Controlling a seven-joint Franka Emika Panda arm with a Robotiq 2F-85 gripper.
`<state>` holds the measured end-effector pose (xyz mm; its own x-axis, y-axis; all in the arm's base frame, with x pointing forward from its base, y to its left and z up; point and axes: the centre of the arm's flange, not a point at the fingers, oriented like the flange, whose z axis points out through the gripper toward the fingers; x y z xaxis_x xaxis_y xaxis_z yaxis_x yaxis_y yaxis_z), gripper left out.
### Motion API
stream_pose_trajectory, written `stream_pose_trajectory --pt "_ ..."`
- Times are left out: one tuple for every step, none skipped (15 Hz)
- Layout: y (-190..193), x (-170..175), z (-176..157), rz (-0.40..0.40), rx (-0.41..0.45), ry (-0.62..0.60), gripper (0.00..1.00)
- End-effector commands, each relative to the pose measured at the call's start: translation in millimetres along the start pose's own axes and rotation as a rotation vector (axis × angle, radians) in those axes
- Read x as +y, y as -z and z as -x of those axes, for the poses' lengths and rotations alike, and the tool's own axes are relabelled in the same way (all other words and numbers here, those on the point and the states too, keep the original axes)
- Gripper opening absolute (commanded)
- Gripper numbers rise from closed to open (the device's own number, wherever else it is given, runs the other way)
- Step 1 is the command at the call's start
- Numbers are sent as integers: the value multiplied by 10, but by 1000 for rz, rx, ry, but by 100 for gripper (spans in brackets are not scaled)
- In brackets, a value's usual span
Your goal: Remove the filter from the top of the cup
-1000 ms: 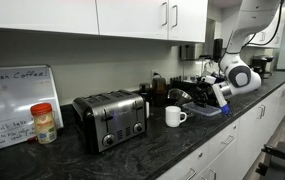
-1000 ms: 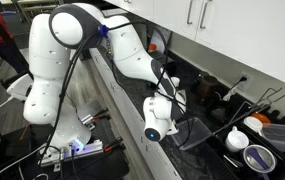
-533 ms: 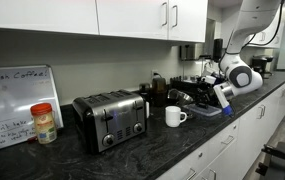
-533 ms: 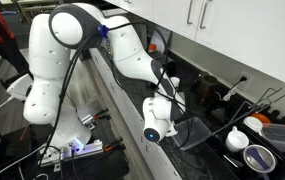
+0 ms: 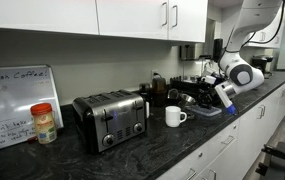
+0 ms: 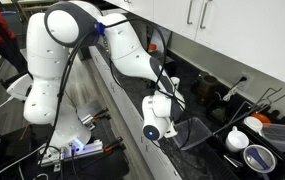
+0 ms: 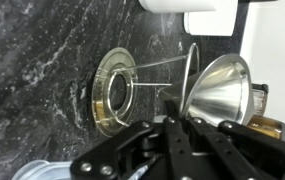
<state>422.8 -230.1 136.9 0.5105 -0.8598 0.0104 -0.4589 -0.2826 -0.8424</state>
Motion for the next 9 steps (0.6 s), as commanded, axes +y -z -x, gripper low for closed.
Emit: stream_pose_trajectory --pt "117 -98 90 58 -2 37 1" --pt "116 -112 100 68 -6 46 1" --pt "117 -125 108 78 -9 52 1" --pt "114 -132 115 85 -12 57 1" --pt "105 -134 120 93 -14 63 1" --pt "98 -139 124 101 -16 67 1" --pt "92 -148 128 108 -19 70 1" --pt "85 -155 134 114 -23 75 1" --pt "79 -160 140 119 -26 81 1"
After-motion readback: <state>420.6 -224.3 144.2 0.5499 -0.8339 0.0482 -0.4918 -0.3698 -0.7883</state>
